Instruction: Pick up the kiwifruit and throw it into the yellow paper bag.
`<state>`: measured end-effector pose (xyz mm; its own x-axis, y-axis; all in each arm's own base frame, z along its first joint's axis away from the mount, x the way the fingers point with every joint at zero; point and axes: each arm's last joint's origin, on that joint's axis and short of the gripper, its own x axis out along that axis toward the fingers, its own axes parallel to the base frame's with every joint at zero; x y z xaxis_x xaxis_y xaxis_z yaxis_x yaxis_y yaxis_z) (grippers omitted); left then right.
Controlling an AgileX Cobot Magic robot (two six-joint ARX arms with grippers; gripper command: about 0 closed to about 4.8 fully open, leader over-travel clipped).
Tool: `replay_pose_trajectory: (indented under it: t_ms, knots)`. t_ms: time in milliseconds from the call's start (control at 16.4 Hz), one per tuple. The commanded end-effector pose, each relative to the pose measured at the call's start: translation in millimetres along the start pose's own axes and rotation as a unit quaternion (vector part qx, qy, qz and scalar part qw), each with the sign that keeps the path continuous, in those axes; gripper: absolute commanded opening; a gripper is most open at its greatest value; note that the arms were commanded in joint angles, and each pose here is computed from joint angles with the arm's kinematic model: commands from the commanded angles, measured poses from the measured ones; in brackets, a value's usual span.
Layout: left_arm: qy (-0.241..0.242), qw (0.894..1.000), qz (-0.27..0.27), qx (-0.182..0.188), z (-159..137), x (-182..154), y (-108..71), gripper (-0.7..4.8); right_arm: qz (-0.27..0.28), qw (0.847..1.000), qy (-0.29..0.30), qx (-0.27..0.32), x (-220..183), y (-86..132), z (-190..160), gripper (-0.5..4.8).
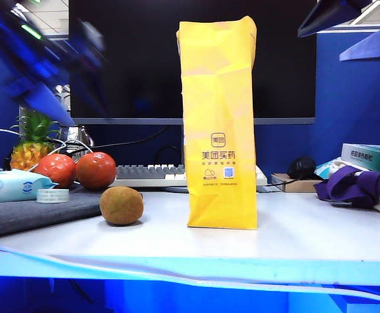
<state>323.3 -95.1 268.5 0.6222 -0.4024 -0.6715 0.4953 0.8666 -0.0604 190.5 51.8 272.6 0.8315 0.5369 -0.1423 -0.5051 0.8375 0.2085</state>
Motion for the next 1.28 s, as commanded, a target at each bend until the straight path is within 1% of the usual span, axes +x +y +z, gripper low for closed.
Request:
replay_pose_trajectory:
  t_ms: [61,122,183,306,367,550,611,795,856,917,1101,1162,1223,1284]
  knots:
    - [0.061,0.997,0.021,-0.037,-4.5,33.8,-30.2,4.79,0.056,0.998,0.014,0.003,0.6,3.3,-0.1,4.79]
    - [0.076,0.995,0.039,-0.046,-5.3,40.3,-35.1,4.79,0.072,0.997,0.025,0.007,0.7,3.9,-2.0,4.79]
    - [0.087,0.993,0.045,-0.059,-5.4,46.0,-38.3,4.79,0.088,0.995,0.039,0.013,0.5,4.6,-4.6,4.79]
    - [0.105,0.989,0.049,-0.089,-4.6,53.7,-39.2,4.79,0.107,0.992,0.058,0.021,-0.1,5.3,-8.1,4.79]
    - [0.113,0.987,0.056,-0.097,-5.5,56.4,-38.4,4.79,0.120,0.991,0.062,0.023,-0.4,6.1,-8.6,4.79]
    - [0.146,0.978,0.047,-0.141,-12.8,60.9,-40.3,4.79,0.143,0.987,0.065,0.024,-0.7,7.4,-8.8,4.79]
    - [0.154,0.977,0.045,-0.142,-14.5,62.6,-45.6,4.79,0.143,0.987,0.065,0.024,-0.7,7.5,-8.7,4.79]
    - [0.151,0.976,0.026,-0.155,-14.5,68.4,-59.0,4.79,0.156,0.985,0.067,0.024,-0.9,8.2,-8.8,4.79]
    - [0.152,0.977,0.020,-0.149,-15.9,74.3,-66.1,4.79,0.160,0.984,0.068,0.025,-1.0,8.4,-8.9,4.79]
    - [0.162,0.975,0.017,-0.150,-20.0,81.6,-69.5,4.79,0.172,0.982,0.070,0.026,-1.3,9.0,-9.0,4.79]
    - [0.198,0.968,0.018,-0.152,-34.3,101.7,-69.4,4.79,0.181,0.980,0.082,0.033,-1.7,9.4,-11.6,4.79]
    - [0.204,0.968,0.018,-0.147,-37.6,107.0,-69.0,4.24,0.181,0.979,0.089,0.037,-2.0,9.3,-13.2,4.79]
    - [0.201,0.969,0.017,-0.142,-37.5,108.4,-69.0,3.12,0.186,0.977,0.094,0.040,-2.1,9.5,-14.2,4.79]
    - [0.188,0.972,0.019,-0.137,-35.2,109.1,-68.7,2.54,0.191,0.976,0.096,0.041,-2.4,9.8,-14.5,4.79]
